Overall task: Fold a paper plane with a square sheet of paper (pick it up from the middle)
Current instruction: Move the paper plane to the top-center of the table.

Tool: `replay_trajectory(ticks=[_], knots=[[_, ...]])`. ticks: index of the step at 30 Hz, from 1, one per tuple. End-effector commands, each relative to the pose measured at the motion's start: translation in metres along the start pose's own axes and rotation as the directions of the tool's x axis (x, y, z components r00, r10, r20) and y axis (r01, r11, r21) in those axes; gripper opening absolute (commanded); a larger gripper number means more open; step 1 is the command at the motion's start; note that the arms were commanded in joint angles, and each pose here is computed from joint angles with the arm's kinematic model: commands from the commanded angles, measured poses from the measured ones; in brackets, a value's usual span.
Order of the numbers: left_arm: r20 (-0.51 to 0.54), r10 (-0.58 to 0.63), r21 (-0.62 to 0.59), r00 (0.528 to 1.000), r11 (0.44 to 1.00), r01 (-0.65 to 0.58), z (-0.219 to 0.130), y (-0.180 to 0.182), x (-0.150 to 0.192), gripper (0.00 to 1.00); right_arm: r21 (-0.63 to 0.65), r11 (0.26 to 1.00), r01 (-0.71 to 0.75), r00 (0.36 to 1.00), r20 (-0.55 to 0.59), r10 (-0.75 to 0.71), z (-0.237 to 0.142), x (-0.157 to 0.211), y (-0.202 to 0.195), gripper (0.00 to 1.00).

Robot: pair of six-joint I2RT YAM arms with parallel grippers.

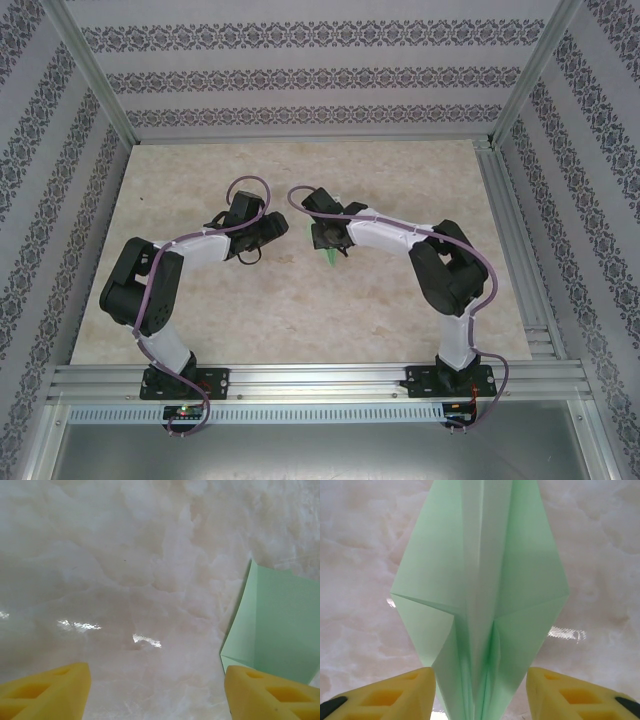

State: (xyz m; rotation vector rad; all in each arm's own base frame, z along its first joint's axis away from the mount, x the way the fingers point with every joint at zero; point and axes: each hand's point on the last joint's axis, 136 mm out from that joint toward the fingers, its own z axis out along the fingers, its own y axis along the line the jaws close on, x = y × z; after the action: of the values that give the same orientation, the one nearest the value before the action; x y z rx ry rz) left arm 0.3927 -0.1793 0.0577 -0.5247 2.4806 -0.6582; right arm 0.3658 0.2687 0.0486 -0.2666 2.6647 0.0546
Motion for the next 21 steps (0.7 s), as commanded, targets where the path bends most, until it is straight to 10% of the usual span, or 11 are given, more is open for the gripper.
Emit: replay_trajectory(ticks=[1, 21], knots=[[0.025, 0.011, -0.019, 1.000, 1.000, -0.010, -0.008, 0.005, -0.006, 0.73, -0.014, 1.000, 0.007, 1.000, -0.023, -0.007, 0.006, 0.003, 0.009, 0.49], [0.079, -0.005, -0.086, 0.997, 0.996, 0.012, -0.025, 0.025, -0.016, 0.84, 0.043, 0.999, 0.015, 1.000, -0.021, -0.014, 0.015, 0.001, 0.002, 0.09]])
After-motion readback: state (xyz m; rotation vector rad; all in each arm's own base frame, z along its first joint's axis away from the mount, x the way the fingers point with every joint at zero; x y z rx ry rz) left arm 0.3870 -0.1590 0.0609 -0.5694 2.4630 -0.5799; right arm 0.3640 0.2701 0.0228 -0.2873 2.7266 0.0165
